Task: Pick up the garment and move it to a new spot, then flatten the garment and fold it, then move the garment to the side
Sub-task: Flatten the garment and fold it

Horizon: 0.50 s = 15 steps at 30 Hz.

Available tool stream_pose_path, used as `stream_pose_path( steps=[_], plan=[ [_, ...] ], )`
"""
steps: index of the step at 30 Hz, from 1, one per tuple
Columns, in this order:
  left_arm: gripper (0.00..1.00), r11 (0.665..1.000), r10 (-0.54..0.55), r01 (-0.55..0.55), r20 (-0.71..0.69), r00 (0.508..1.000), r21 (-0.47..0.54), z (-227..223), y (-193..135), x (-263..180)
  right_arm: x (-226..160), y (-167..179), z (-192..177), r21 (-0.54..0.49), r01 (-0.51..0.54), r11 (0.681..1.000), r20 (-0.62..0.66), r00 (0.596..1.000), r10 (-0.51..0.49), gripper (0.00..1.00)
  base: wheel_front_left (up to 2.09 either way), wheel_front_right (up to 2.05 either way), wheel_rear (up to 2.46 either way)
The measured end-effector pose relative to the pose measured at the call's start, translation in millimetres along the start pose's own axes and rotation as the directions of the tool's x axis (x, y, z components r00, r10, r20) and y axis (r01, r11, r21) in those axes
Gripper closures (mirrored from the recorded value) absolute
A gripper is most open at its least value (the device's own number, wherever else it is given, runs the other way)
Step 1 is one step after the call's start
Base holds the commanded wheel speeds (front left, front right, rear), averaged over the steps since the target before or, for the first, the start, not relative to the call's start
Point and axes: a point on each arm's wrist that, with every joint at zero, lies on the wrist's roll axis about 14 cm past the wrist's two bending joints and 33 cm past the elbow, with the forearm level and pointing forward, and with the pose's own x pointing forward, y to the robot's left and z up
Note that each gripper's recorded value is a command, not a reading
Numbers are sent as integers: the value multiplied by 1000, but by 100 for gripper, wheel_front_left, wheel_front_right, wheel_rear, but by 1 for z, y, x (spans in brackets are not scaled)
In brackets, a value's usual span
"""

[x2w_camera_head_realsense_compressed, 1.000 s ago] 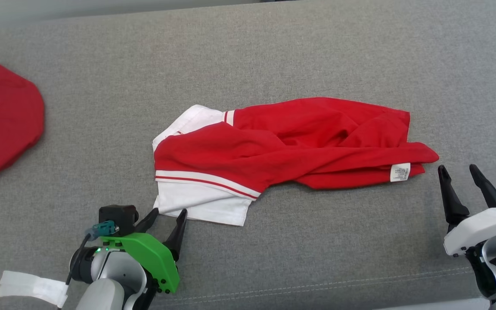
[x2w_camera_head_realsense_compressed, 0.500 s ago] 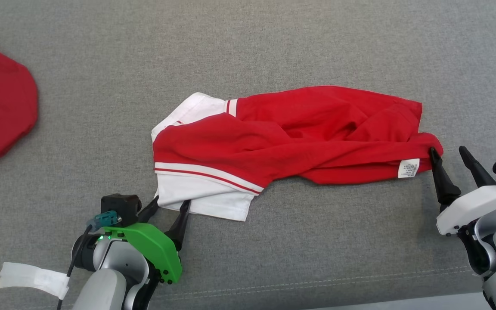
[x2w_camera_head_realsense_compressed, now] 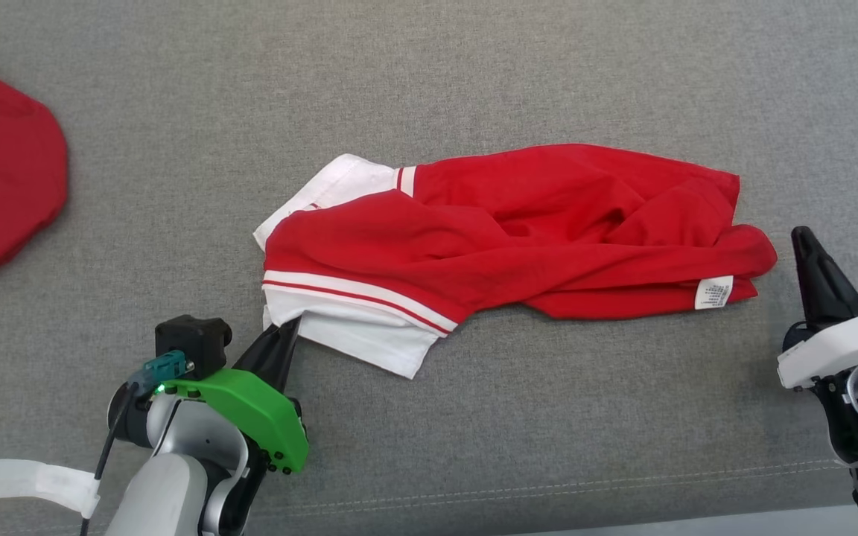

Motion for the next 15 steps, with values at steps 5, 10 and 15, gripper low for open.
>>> stream_pose_path(
  steps=[5,10,15],
  plan=[
    [100,1000,8,-8,22,1000,14,7,-1,-7,-7,0,30,-23,-3,1000,101,995,5,100,0,0,0],
    [100,1000,12,-12,37,999,20,12,-3,-13,-18,14,72,-52,-27,998,239,970,38,85,0,0,0],
    [100,999,14,-15,43,999,28,15,-5,-20,-35,36,106,-110,-56,992,350,932,91,0,0,0,0]
  ],
)
